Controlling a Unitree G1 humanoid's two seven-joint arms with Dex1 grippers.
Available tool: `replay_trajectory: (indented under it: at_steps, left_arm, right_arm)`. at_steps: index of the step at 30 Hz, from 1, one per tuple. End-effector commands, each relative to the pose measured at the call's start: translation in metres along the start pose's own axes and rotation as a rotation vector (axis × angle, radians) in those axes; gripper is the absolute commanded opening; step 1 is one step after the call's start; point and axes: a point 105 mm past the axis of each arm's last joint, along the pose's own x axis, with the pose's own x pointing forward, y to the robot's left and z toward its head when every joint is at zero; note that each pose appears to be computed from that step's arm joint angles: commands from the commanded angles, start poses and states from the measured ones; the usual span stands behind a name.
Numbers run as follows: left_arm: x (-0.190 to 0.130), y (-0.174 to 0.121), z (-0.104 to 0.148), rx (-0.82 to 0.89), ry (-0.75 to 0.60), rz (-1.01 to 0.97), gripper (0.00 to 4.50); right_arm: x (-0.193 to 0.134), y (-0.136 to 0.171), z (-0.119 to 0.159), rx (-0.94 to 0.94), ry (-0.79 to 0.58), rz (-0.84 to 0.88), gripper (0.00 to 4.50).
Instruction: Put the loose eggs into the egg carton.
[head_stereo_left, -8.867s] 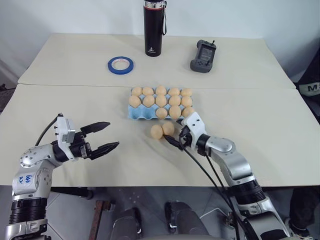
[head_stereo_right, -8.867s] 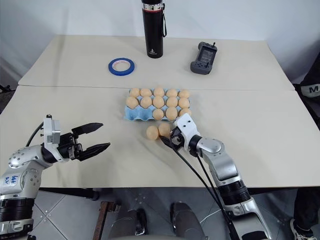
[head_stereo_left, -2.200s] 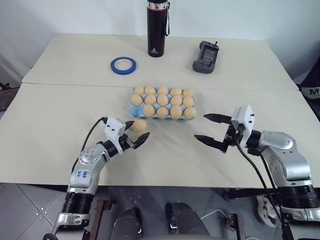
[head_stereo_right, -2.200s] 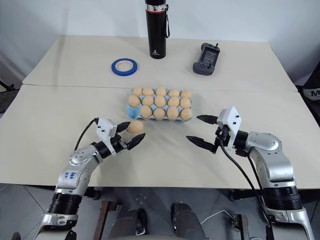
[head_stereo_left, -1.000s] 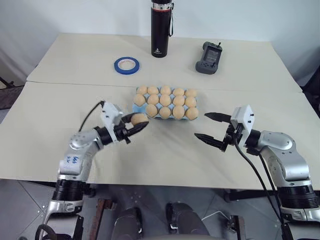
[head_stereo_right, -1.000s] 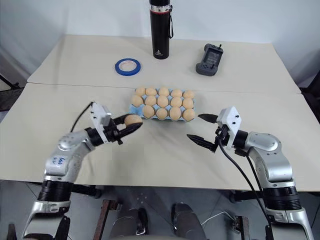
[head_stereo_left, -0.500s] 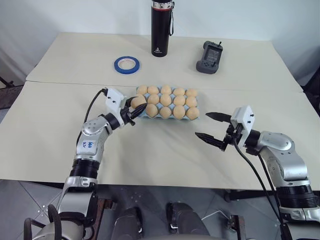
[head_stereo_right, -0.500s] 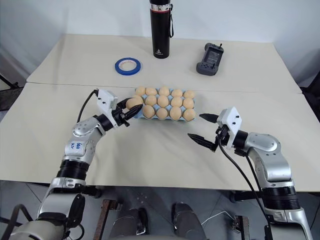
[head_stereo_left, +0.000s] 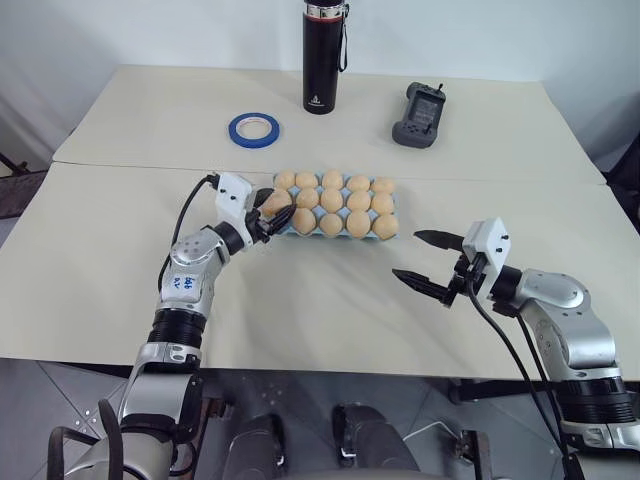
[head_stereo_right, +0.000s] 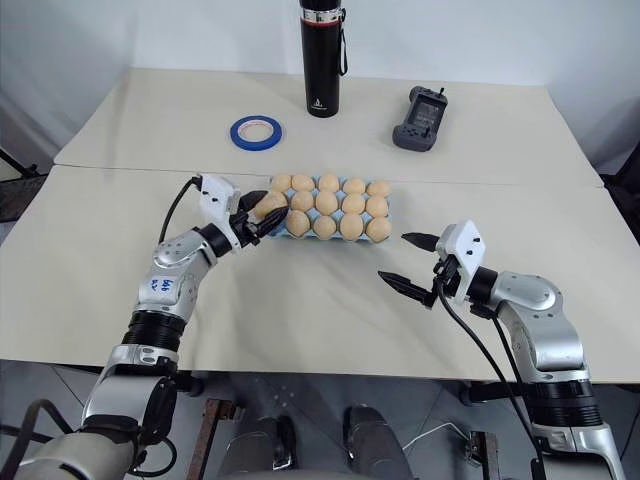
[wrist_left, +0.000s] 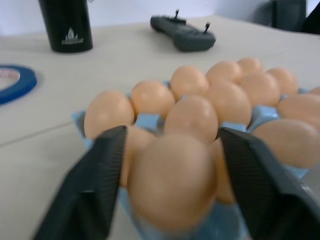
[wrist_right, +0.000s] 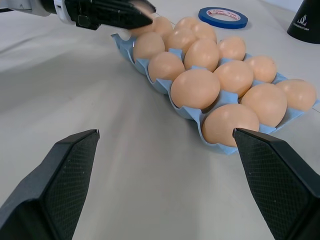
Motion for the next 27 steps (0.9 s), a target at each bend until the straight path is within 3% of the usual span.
replay_trajectory:
  at_steps: [1,6,9,12,17,24,27]
  left_arm:
    - [0.001,0.002,0.018,0.049,-0.029,0.006,4.36]
    - [-0.013,-0.004,0.027,0.061,-0.049,-0.057,4.48]
    - [-0.043,-0.021,0.029,0.102,-0.047,-0.23,4.48]
    - [-0.061,-0.009,0.023,0.091,0.012,-0.201,4.48]
    - [-0.094,-0.005,0.033,0.104,0.009,-0.259,4.48]
    - [-0.137,0.035,0.041,0.013,-0.01,-0.209,4.48]
    - [-0.144,0.038,0.032,0.037,0.044,-0.226,4.48]
  right_arm:
    - [-0.002,-0.004,0.014,-0.052,-0.038,-0.016,4.5]
    - [-0.002,-0.004,0.015,-0.055,-0.04,-0.016,4.5]
    - [-0.004,-0.005,0.016,-0.058,-0.039,-0.016,4.5]
    - [-0.004,-0.005,0.015,-0.059,-0.036,-0.014,4.5]
    - [-0.004,-0.005,0.016,-0.06,-0.038,0.001,4.5]
    - [-0.002,-0.007,0.012,-0.07,-0.006,0.116,4.5]
    - [-0.003,-0.013,0.01,-0.08,0.008,0.13,4.5]
